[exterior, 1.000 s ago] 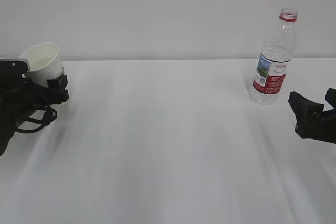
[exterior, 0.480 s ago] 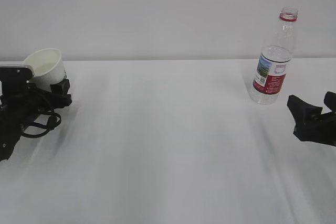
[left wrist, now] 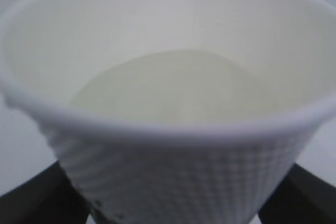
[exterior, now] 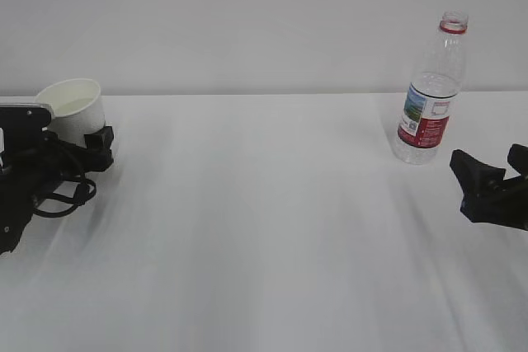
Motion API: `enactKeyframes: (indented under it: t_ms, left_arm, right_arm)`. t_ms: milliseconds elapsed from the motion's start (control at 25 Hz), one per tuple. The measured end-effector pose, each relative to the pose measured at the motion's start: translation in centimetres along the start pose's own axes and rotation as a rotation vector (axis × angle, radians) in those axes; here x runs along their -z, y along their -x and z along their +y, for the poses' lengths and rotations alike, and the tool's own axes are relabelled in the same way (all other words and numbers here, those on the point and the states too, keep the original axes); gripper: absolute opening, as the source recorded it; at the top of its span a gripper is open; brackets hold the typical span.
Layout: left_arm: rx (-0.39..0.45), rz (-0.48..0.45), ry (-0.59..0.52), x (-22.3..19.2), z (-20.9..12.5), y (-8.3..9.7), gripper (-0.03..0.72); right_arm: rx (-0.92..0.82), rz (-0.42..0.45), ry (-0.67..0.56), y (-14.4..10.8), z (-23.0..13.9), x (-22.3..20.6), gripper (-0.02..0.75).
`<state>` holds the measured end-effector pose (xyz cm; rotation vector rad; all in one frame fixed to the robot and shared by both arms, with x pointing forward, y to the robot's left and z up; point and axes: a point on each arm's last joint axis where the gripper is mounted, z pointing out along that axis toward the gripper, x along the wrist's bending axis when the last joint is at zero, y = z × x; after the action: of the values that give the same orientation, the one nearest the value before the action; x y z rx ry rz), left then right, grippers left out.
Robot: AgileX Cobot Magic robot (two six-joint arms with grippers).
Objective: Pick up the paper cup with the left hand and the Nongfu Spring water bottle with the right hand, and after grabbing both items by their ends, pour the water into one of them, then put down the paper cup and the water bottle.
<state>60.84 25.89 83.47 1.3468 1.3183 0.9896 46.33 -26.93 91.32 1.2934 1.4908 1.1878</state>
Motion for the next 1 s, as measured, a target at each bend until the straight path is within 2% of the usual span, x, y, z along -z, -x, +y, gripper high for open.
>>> enactKeyframes:
  t_ms: [400,720,1000]
  left_arm:
    - [-0.004,-0.006,-0.021,1.0,0.0,0.0,0.659]
    - [-0.007,-0.010,-0.068,3.2,-0.2,0.1,0.655]
    - [-0.010,-0.016,-0.064,5.5,1.2,0.2,0.642]
  right_arm:
    - [-0.021,0.007,0.000,-0.1,0.0,0.0,0.593]
    - [-0.022,0.009,0.000,-0.1,0.0,0.0,0.593]
    - [-0.018,0.009,0.000,-0.1,0.0,0.0,0.593]
